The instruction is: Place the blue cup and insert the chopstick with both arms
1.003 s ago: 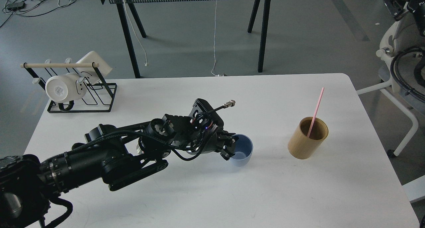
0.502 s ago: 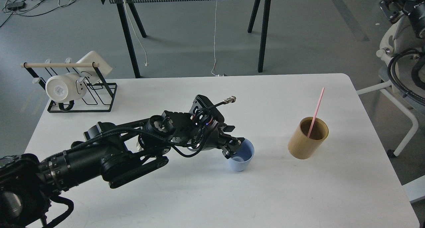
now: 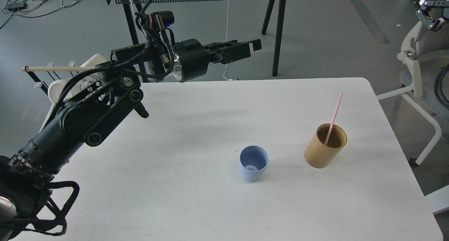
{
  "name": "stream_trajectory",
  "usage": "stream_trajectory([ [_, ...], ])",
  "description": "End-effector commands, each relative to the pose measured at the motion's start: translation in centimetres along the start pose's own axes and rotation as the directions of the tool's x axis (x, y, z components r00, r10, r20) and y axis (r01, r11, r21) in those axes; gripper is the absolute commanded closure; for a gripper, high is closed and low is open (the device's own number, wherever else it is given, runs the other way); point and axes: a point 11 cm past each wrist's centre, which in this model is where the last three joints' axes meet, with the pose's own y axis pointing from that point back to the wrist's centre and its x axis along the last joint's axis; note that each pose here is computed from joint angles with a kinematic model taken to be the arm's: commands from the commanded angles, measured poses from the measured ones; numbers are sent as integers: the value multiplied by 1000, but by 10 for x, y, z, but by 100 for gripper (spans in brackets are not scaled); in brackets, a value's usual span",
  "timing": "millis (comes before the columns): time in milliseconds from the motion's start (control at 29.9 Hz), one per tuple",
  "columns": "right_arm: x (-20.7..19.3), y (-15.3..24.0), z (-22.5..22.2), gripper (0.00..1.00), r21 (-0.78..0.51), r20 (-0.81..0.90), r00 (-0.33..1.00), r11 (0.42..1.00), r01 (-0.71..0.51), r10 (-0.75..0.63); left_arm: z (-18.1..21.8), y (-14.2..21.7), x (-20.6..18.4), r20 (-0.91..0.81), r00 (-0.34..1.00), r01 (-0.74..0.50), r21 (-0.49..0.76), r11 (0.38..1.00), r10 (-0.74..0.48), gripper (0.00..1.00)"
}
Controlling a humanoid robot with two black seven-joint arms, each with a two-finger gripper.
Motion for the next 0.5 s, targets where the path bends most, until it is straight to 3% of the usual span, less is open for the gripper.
stream_trajectory([
  [0,-5,9,4,2,-60,-91,995,997,44,-49,-5,8,41,-196,974,-123,-48,991,112,8],
  [134,-4,15,10,3,-127,-202,976,990,59,-84,-15,22,56,-451,878,-225,-99,969,158,0],
  [301,0,29,19,3,-207,-301,945,976,65,-127,-47,51,72,-623,749,-324,-47,945,226,0],
  [468,-20,45,26,3,-312,-403,875,939,145,-269,-112,94,88,-830,431,-491,114,864,354,0],
])
